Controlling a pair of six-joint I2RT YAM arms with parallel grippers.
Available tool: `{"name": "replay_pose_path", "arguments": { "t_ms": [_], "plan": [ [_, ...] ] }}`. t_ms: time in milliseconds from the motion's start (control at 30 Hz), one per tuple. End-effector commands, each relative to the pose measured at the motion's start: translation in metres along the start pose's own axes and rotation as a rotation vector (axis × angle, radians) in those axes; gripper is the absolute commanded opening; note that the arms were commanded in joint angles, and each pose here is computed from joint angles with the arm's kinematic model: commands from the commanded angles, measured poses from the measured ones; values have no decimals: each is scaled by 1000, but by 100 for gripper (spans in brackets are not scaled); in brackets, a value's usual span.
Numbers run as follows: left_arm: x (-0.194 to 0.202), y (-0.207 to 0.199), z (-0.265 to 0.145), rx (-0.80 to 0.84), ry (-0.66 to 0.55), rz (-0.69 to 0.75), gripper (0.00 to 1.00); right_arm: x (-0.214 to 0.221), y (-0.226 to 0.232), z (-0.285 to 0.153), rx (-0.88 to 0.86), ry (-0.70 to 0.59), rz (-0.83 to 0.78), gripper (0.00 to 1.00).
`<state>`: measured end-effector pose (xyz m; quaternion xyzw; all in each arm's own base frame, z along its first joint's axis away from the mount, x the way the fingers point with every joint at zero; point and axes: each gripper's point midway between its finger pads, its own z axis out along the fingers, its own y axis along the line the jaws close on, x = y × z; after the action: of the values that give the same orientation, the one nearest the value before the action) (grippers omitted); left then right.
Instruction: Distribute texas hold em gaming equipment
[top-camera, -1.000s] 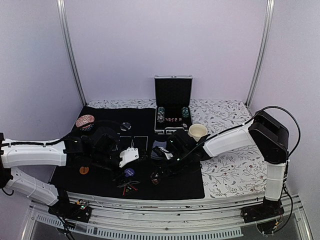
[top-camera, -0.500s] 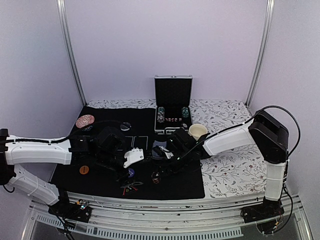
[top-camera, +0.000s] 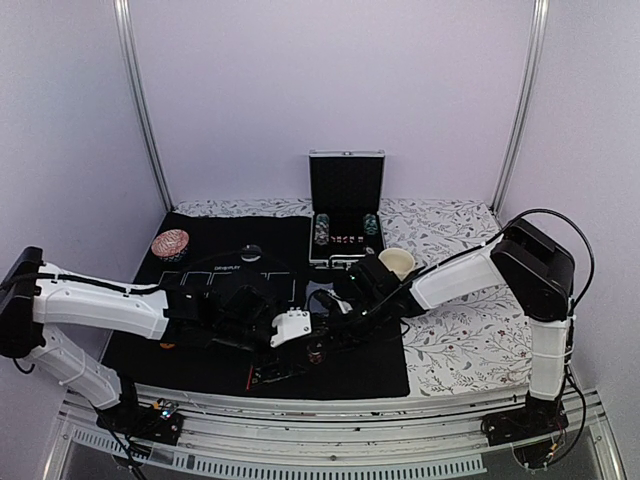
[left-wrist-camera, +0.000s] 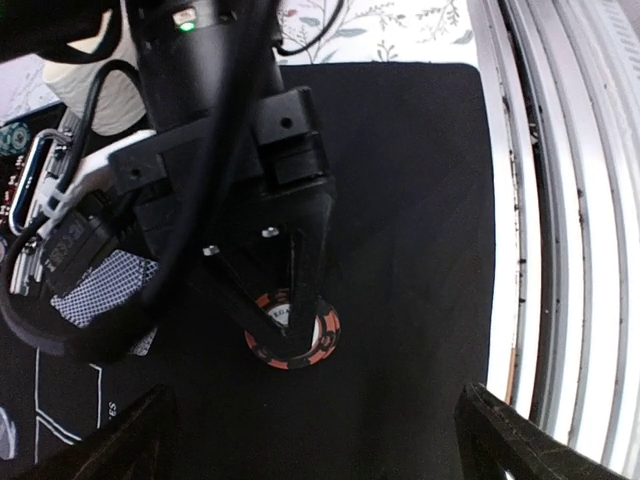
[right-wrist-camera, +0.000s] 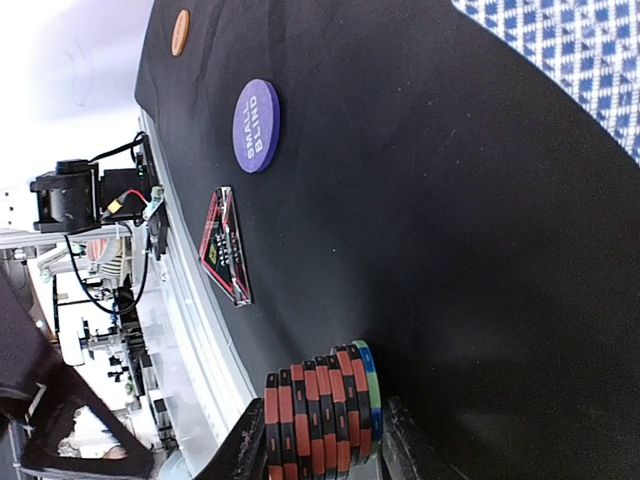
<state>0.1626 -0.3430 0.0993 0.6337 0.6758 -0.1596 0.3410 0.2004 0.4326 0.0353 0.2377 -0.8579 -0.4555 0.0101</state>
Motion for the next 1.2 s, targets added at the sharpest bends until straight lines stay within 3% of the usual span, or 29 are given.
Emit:
{"name": "replay_pose_path", "arguments": {
  "t_ms": [0,200,333,633,1033,1167],
  "plan": [
    [-2,-7,15,44,22,115,98,7,-23,4,10,6,65,33],
    [9,-3,20,64,52,174,98,7,-22,7,-31,-4,50,33],
    [7,16,28,57,-10,82,98,5,-22,11,-57,-7,57,33],
    [21,18,52,112,2,37,96,0,-27,8,-63,-38,89,33],
    [46,20,85,181,183,10,73,-4,-25,10,-99,-57,122,33],
    [63,24,85,144,247,15,71,-7,-24,10,-94,-66,120,33]
  ]
}}
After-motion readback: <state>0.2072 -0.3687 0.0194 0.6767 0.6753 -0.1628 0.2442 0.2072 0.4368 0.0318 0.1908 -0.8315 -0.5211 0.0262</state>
